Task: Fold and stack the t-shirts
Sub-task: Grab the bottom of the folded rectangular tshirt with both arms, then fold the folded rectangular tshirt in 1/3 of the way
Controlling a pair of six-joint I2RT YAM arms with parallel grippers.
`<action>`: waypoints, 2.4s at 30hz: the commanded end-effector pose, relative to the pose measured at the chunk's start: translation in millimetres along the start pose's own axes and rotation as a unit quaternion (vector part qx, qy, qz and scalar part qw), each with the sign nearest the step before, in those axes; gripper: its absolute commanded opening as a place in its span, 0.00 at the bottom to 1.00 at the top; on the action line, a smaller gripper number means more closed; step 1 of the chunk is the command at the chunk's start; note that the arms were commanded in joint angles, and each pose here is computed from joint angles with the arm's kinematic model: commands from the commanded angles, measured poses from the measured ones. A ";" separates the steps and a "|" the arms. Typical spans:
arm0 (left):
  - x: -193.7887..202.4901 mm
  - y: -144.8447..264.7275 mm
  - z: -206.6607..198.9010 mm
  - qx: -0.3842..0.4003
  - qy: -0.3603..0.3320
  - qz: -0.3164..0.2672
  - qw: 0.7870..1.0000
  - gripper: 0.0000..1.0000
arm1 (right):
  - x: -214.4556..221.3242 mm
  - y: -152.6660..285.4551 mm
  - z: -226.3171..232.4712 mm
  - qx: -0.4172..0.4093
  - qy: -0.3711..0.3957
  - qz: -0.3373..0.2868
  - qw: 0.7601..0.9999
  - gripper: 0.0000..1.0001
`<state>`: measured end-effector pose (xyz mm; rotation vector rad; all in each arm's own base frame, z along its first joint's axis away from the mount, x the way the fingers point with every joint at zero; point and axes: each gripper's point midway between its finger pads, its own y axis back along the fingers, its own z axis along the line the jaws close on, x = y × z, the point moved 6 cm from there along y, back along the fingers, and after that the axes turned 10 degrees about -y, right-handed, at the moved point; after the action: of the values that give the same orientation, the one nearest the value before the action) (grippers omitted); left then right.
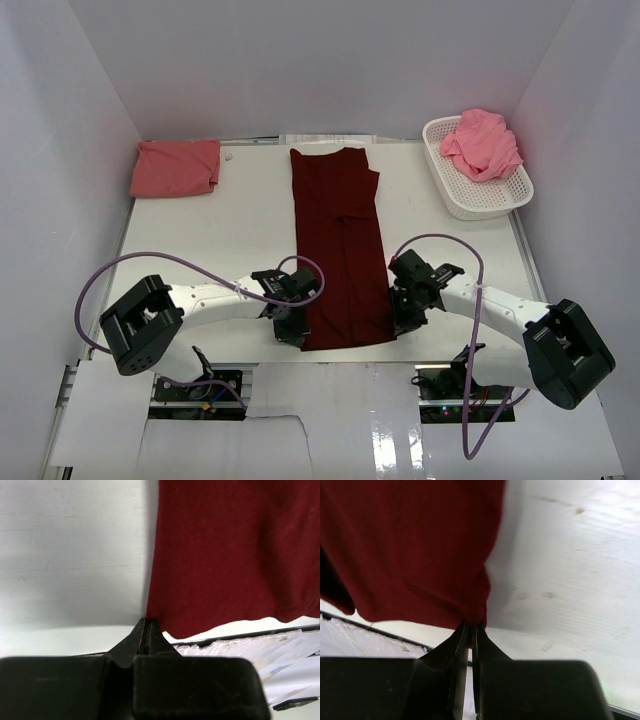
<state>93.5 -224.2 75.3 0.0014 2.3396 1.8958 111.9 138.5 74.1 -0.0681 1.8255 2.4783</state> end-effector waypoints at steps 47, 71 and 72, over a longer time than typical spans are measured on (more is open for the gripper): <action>-273.4 94.2 23.2 -0.045 0.023 -0.197 0.979 0.00 | -198.3 80.4 87.5 0.023 0.055 -0.185 0.981 0.08; -351.4 88.1 30.2 -0.047 0.043 -0.229 0.971 0.00 | -291.2 62.2 93.7 0.017 0.047 -0.204 0.978 0.08; -353.7 87.1 29.8 -0.045 0.043 -0.230 0.971 0.00 | -294.2 62.7 92.4 0.017 0.045 -0.206 0.977 0.08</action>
<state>432.8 -210.4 184.2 -0.5757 2.0804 1.7893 385.5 201.9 166.5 -0.4510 1.7266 2.2010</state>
